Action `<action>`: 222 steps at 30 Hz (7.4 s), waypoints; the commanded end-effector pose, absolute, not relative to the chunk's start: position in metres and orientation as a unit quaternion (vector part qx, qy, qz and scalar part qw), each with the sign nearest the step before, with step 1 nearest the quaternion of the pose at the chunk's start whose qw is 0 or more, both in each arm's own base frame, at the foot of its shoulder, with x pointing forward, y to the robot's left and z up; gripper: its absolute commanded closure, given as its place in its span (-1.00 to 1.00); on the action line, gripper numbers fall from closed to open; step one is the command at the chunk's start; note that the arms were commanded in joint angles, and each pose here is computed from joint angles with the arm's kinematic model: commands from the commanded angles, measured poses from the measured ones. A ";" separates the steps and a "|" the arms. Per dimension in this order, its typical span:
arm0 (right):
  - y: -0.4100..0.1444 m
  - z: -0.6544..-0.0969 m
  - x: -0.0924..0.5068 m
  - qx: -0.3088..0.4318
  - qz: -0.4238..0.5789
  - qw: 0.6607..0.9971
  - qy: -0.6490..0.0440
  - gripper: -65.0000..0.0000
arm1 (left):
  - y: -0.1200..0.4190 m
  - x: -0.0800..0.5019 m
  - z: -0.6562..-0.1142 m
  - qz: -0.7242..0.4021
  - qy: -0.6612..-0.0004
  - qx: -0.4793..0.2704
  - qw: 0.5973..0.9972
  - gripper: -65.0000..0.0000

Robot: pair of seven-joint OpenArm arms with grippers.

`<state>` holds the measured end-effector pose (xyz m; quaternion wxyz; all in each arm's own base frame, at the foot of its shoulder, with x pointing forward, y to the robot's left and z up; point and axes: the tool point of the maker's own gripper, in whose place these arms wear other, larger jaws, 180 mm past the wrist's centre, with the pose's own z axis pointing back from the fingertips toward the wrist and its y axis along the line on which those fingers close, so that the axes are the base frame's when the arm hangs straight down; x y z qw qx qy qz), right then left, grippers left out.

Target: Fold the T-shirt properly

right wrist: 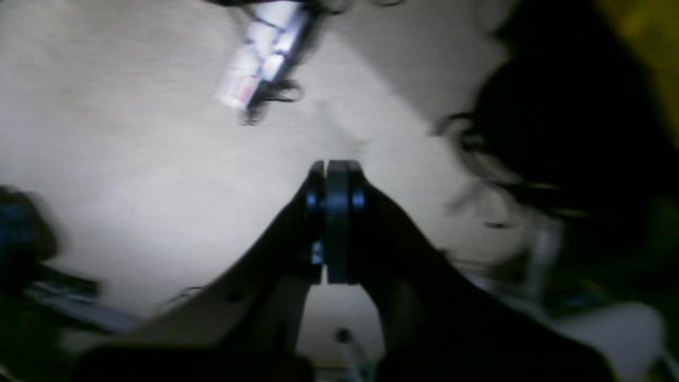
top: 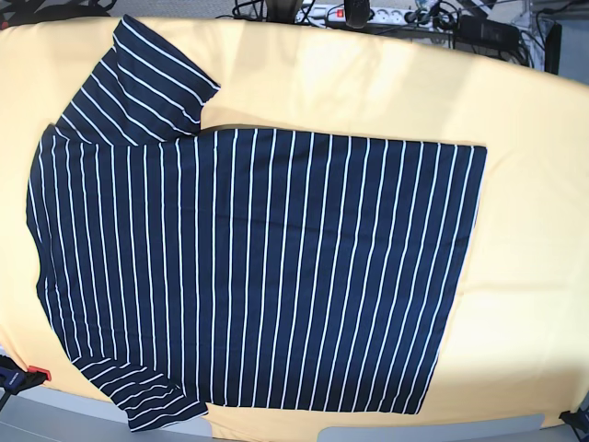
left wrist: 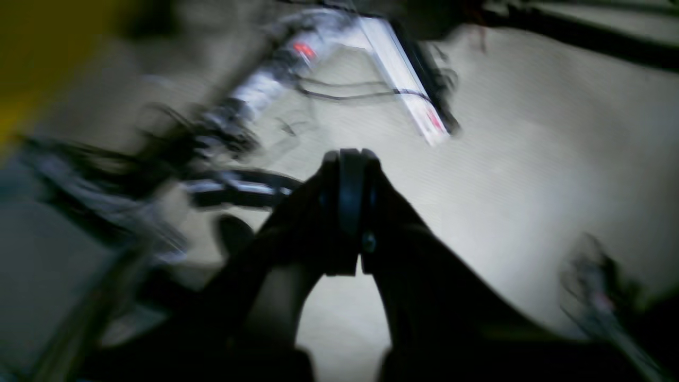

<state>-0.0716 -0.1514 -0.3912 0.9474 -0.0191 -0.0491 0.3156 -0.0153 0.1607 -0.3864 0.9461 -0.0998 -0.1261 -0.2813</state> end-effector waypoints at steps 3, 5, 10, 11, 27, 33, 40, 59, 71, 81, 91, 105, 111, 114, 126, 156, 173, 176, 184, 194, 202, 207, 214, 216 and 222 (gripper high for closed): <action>-0.163 -0.365 -0.030 -0.080 0.336 0.931 -0.117 1.00 | 0.167 0.003 -0.358 -0.296 -0.158 -0.088 0.938 1.00; -0.176 -0.349 -0.006 -0.137 0.341 0.917 -0.154 1.00 | 0.173 0.017 -0.343 -0.309 -0.178 -0.075 0.931 1.00; -0.209 -0.326 0.023 -0.260 0.368 0.871 -0.194 1.00 | 0.192 0.048 -0.320 -0.327 -0.217 -0.045 0.919 1.00; -0.213 -0.321 0.028 -0.279 0.374 0.861 -0.204 1.00 | 0.197 0.055 -0.318 -0.328 -0.223 -0.037 0.917 1.00; -0.253 -0.268 0.153 -0.368 0.366 0.773 -0.365 1.00 | 0.209 0.183 -0.252 -0.419 -0.397 0.052 0.815 1.00; -0.230 -0.278 0.169 -0.279 0.361 0.796 -0.397 1.00 | 0.197 0.194 -0.257 -0.530 -0.391 -0.014 0.752 0.81; -0.226 -0.284 0.166 -0.262 0.368 0.803 -0.388 1.00 | 0.233 0.218 -0.291 -0.594 -0.338 -0.011 0.730 -0.26; -0.226 -0.285 0.165 -0.263 0.363 0.805 -0.387 1.00 | 0.246 0.251 -0.350 -0.687 -0.266 0.044 0.675 -0.11; -0.216 -0.307 0.151 -0.214 0.399 0.821 -0.346 0.05 | 0.246 0.279 -0.329 -0.683 -0.293 0.074 0.665 1.00; -0.225 -0.361 0.132 -0.144 0.382 0.866 -0.288 -0.13 | 0.236 0.281 -0.323 -0.685 -0.310 0.075 0.655 1.00; -0.262 -0.380 0.147 -0.190 0.344 0.880 -0.268 1.00 | 0.232 0.281 -0.321 -0.687 -0.314 0.073 0.652 1.00; -0.261 -0.341 0.130 -0.247 0.390 0.859 -0.222 1.00 | 0.229 0.259 -0.294 -0.733 -0.282 0.060 0.616 1.00; -0.254 -0.332 0.095 -0.230 0.434 0.852 -0.181 1.00 | 0.231 0.226 -0.288 -0.760 -0.224 0.002 0.610 1.00; -0.259 -0.335 0.075 -0.230 0.443 0.854 -0.146 1.00 | 0.234 0.222 -0.285 -0.765 -0.214 -0.001 0.607 1.00; -0.271 -0.336 0.021 -0.232 0.470 0.849 -0.069 1.00 | 0.227 0.182 -0.280 -0.763 -0.179 -0.059 0.618 1.00; -0.269 -0.320 0.068 -0.285 0.461 0.824 -0.164 1.00 | 0.227 0.137 -0.286 -0.729 -0.071 -0.078 0.676 1.00; -0.242 -0.285 0.188 -0.246 0.453 0.781 -0.353 1.00 | 0.188 0.234 -0.282 -0.710 -0.300 0.098 0.630 1.00; -0.245 -0.292 0.203 -0.228 0.445 0.786 -0.364 1.00 | 0.185 0.255 -0.283 -0.686 -0.331 0.100 0.640 1.00; -0.276 -0.314 0.244 -0.201 0.408 0.809 -0.373 1.00 | 0.197 0.321 -0.274 -0.604 -0.395 0.112 0.683 1.00; -0.287 -0.302 0.287 -0.175 0.369 0.816 -0.409 1.00 | 0.192 0.347 -0.280 -0.566 -0.415 0.091 0.706 1.00; -0.304 -0.310 0.298 -0.166 0.343 0.832 -0.404 1.00 | 0.199 0.355 -0.276 -0.543 -0.428 0.111 0.714 1.00; -0.298 -0.313 0.296 -0.152 0.358 0.830 -0.400 1.00 | 0.201 0.357 -0.274 -0.540 -0.431 0.122 0.713 1.00; -0.296 -0.311 0.298 -0.151 0.356 0.827 -0.409 1.00 | 0.206 0.368 -0.264 -0.514 -0.456 0.154 0.710 1.00; -0.299 -0.309 0.300 -0.158 0.347 0.827 -0.413 1.00 | 0.209 0.373 -0.259 -0.498 -0.469 0.167 0.710 1.00; -0.302 -0.306 0.302 -0.166 0.336 0.827 -0.419 1.00 | 0.204 0.372 -0.261 -0.499 -0.469 0.155 0.712 1.00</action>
